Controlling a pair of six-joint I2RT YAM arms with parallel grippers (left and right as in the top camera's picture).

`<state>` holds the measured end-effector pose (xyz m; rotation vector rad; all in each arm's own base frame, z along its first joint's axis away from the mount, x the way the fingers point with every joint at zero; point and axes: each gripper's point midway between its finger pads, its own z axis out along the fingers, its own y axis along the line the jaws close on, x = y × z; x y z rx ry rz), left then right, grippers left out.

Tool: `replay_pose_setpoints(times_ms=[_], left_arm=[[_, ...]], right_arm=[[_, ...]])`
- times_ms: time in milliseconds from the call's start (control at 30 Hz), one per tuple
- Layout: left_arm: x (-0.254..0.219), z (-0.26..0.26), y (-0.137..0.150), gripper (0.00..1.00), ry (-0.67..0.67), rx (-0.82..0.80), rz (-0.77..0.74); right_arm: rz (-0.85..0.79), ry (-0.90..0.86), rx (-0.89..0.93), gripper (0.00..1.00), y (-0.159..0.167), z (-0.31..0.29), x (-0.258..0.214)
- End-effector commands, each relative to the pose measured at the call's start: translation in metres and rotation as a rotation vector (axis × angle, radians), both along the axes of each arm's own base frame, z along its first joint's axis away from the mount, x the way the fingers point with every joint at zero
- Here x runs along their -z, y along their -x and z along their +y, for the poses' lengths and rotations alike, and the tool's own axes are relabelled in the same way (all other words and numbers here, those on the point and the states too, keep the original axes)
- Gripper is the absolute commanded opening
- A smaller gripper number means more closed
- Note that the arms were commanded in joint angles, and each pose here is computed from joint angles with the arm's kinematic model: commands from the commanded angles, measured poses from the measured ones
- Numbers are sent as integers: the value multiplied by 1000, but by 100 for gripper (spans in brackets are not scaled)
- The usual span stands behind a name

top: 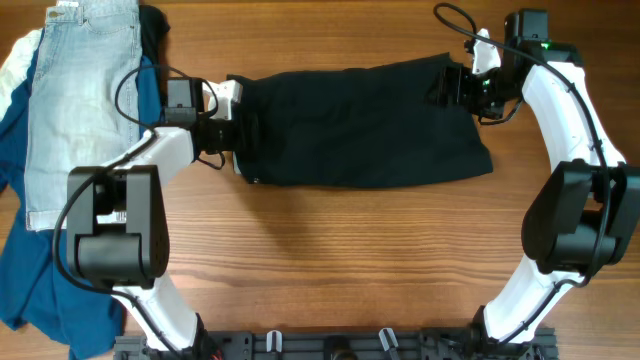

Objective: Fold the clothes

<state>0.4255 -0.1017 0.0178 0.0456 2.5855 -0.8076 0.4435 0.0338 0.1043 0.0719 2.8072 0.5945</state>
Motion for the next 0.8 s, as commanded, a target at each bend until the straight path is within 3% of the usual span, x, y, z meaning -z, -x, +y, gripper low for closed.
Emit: replay_pose_setpoints(times_ms=[0,33,67,167,233,333,367,433,767], left_arm=[[32,-2,17,28,10,-56,130],[32,1,15,10,15,-74,132],[31,6,13,4,24,-108,145],[8,38,9,4,44,-213,193],[-13,49,7,4,39,-227,194],[-59,66,7,4,-49,-203,180],[-66,73,8,4,-95,-210,192],[-81,90,6,4,-192,-251,207],[-146,119,3,4,-371,-283,170]], right_arm=[[-18,5,8,93,-3,-2,-6],[-24,5,1,92,-4,1,-6],[-28,5,-4,91,-5,3,-7],[-43,-35,-56,73,-6,28,-10],[-40,-42,-65,66,-5,42,-10],[-70,-45,-123,55,-7,71,-12],[-64,-49,-124,45,-6,77,-10],[-35,-60,-106,8,-4,84,4],[87,-137,-44,4,18,93,82]])
